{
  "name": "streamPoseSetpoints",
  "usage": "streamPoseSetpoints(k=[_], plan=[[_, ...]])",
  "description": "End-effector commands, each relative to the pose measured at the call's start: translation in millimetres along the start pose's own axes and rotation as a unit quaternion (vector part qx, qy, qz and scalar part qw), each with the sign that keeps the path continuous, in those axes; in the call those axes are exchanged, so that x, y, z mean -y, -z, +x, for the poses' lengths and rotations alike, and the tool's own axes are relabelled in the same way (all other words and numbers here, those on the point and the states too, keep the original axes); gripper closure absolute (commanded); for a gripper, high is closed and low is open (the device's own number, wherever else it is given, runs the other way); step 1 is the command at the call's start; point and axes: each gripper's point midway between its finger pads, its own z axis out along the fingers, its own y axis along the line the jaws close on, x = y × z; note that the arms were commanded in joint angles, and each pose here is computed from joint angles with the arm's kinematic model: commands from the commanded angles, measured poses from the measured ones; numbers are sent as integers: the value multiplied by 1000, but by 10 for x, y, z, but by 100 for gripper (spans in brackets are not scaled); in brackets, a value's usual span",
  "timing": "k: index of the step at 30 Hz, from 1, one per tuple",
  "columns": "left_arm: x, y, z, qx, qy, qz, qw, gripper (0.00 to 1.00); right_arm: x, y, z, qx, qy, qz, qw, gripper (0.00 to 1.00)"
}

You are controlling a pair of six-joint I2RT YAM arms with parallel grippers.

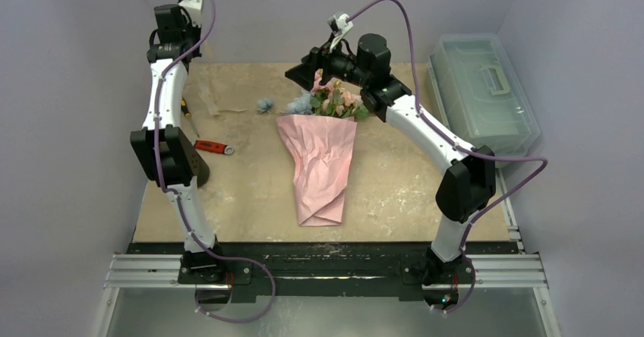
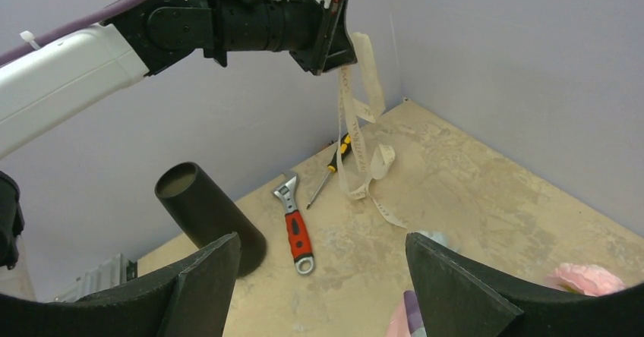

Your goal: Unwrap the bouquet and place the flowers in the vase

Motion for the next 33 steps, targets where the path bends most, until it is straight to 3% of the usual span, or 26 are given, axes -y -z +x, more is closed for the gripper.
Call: streamPoseSetpoints(k=[1,3,6,15,23,27,33], plan=[[-84,11,180,-38,-23,-9,999,81,-173,133,-265,21,22,-20,999,16],[-80,2,250,-52,-27,-7,998,65,-158,132,-247,17,22,-18,999,16],[-94,10,306,-62,-28,-5,998,50,-122,129,-198,9,20,-15,1000,16],[21,211,98,-37,-18,43,998,27,-35,188,-63,-20,25,-3,999,16],[363,628,-243,26,-10,149,988,12,129,418,145,-76,24,25,997,17],[835,960,-326,70,-44,244,966,12,247,677,361,-115,-1,45,992,19],[1652,1441,-164,93,-93,374,918,11,515,1182,797,-184,-32,93,978,19]])
